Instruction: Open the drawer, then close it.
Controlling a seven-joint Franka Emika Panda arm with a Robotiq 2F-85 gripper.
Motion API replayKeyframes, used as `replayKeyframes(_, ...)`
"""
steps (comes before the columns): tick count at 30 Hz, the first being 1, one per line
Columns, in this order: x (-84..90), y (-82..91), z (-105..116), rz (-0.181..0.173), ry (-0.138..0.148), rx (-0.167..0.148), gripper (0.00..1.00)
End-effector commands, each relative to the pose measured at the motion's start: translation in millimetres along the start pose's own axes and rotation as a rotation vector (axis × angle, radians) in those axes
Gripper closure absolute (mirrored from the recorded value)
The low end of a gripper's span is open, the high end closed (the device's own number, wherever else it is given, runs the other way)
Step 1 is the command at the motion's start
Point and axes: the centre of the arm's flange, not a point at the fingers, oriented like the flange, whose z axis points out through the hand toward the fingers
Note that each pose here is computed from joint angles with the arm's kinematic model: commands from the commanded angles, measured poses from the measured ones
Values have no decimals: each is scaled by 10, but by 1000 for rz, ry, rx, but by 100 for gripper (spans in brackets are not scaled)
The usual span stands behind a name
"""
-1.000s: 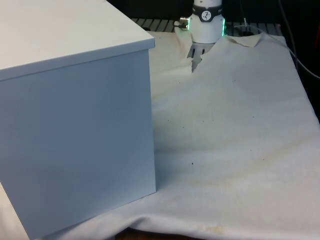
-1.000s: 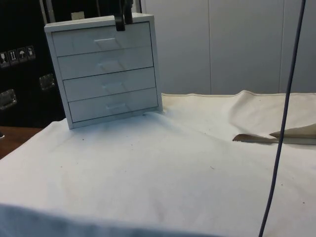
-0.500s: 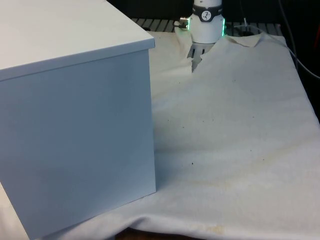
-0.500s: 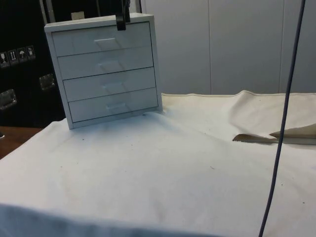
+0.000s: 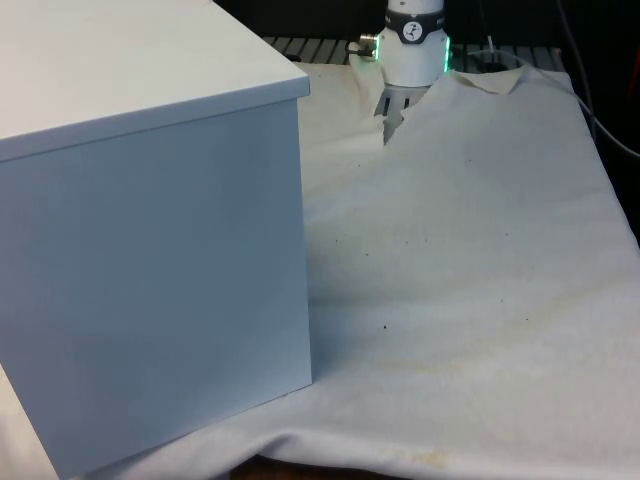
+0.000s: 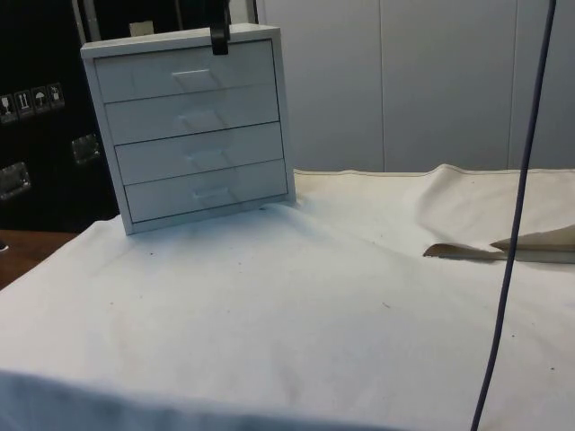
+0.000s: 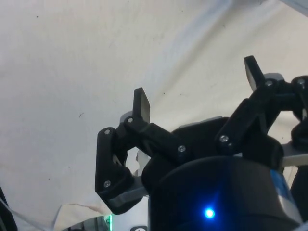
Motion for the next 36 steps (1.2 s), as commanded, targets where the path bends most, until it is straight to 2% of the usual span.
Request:
replayKeyframes(1,2,-2,3,-14,11,-8,0)
replayKeyframes(3,2,0,1,-12,3,-1,0)
replayKeyframes(5,9,-2,5,-38,16,-11,0)
replayKeyframes(10,16,2,15,-67,25,-15,0)
replayKeyframes(11,14,0,8,-56,15,-6,0)
replayKeyframes(12,20,2,17,-72,27,-16,0)
replayKeyframes(19,73,2,71,-117,44,-28,0)
replayKeyframes(20,58,-3,63,-109,37,-22,0)
replayKeyframes(21,80,6,78,-122,46,-30,0)
replayKeyframes(28,124,8,133,-144,50,-43,0)
replayKeyframes(32,181,10,179,-171,64,-58,0)
replayKeyframes(35,185,9,194,-173,62,-63,0)
replayKeyframes(36,204,14,199,-184,70,-67,0)
